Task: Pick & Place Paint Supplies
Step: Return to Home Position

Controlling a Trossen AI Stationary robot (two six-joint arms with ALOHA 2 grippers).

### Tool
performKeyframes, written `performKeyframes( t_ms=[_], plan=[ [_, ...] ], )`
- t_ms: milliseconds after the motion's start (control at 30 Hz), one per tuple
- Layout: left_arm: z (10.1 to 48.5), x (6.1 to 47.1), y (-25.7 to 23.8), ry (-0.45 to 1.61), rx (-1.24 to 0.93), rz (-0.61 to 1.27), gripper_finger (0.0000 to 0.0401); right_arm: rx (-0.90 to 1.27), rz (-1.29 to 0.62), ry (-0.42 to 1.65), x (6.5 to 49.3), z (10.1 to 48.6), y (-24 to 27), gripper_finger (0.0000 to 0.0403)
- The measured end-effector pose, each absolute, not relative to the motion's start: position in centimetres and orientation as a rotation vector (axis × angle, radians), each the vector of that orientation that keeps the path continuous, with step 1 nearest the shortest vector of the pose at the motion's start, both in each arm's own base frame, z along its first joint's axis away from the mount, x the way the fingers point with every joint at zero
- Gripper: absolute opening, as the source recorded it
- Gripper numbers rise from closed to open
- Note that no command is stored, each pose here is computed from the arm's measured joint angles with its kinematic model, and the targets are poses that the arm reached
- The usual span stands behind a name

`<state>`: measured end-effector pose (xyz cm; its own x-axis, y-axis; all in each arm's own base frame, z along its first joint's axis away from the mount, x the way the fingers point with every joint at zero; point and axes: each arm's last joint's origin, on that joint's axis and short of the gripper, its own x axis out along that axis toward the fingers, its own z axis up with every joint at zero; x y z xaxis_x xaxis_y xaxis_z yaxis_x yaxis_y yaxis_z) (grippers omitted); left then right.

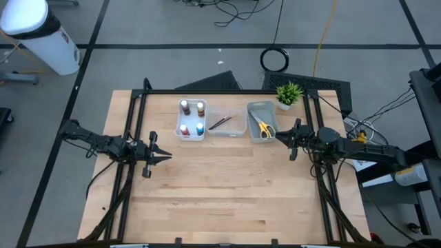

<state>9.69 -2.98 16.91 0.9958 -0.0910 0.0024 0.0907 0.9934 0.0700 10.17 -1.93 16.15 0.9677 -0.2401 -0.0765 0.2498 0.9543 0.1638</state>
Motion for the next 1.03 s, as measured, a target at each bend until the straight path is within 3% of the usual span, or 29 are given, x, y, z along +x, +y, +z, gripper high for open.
performKeyframes(
  t_ms=[1033],
  plan=[
    [16.92,9.69,-2.98,-0.006,0.070,-0.091,0.0051,0.174,-0.249,0.056,10.17,16.14,-1.93,0.0039]
  ],
)
